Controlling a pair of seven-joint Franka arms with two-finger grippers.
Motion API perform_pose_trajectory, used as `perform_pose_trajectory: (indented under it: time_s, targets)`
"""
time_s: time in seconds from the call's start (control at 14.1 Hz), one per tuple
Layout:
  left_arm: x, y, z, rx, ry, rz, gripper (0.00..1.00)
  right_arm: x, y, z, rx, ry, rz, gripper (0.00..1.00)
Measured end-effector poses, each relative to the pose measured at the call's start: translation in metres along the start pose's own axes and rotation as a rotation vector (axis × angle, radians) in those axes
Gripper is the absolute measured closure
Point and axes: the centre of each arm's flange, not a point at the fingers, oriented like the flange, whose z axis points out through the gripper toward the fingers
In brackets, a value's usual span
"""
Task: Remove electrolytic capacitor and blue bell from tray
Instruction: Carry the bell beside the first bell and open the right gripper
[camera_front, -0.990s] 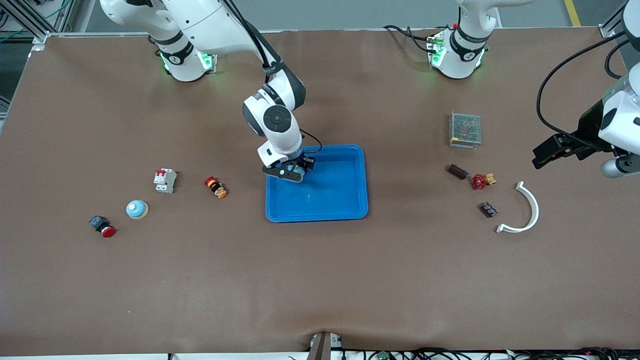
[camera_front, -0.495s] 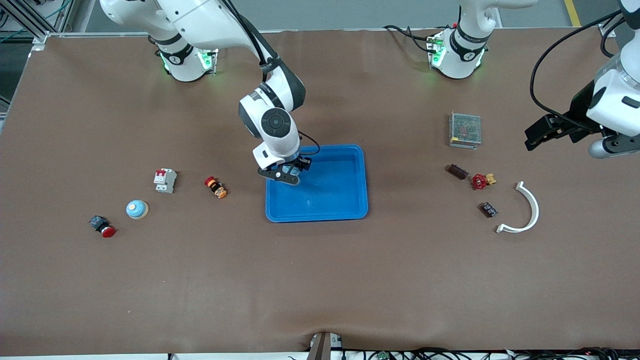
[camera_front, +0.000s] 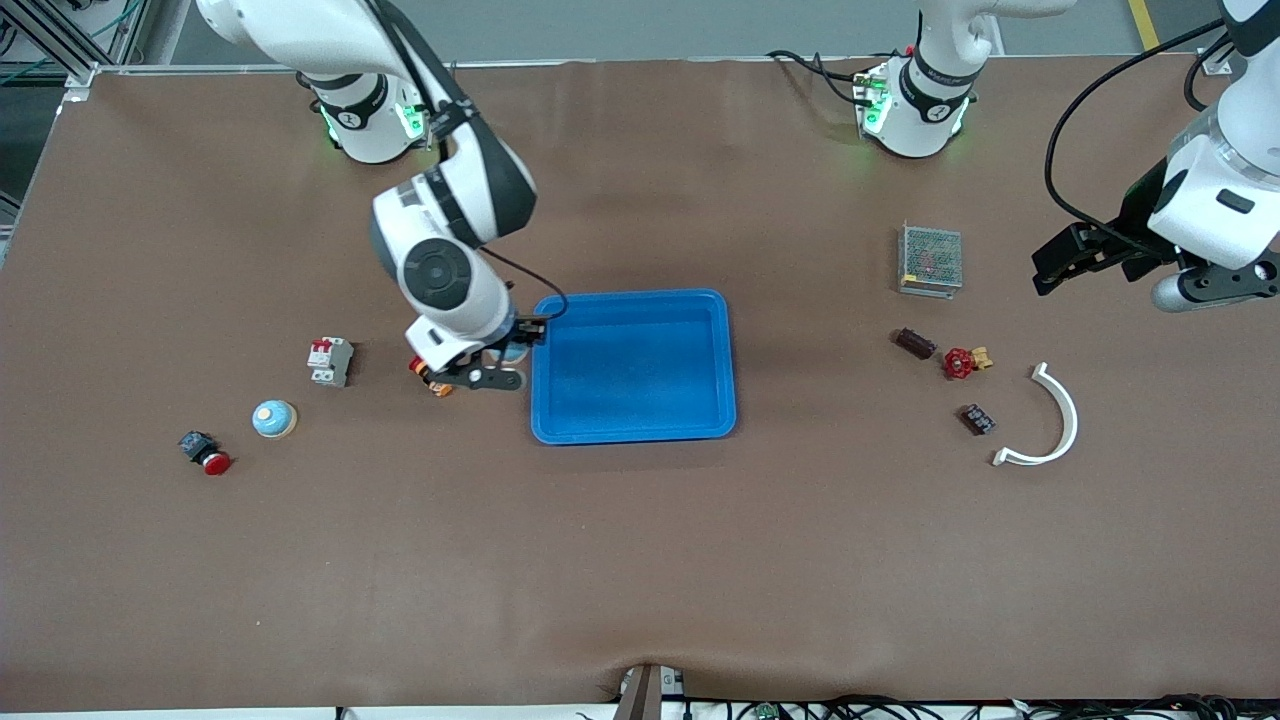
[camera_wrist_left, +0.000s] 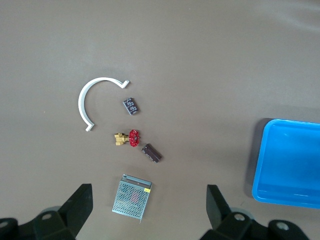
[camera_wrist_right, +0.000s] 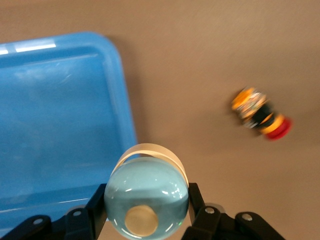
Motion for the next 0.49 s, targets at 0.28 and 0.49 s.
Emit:
perform_pose_trajectory:
  time_s: [0.28, 0.49]
  targets:
    - [0.001, -0.003, 0.000, 0.000, 0.000, -0.002, 0.00, 0.031, 0.065, 0.002, -0.048, 0.008, -0.142, 0.33]
    - [0.000, -0.005, -0.002, -0.001, 0.003, 0.009, 0.00, 0.053, 0.122, 0.013, -0.032, 0.025, -0.245, 0.33]
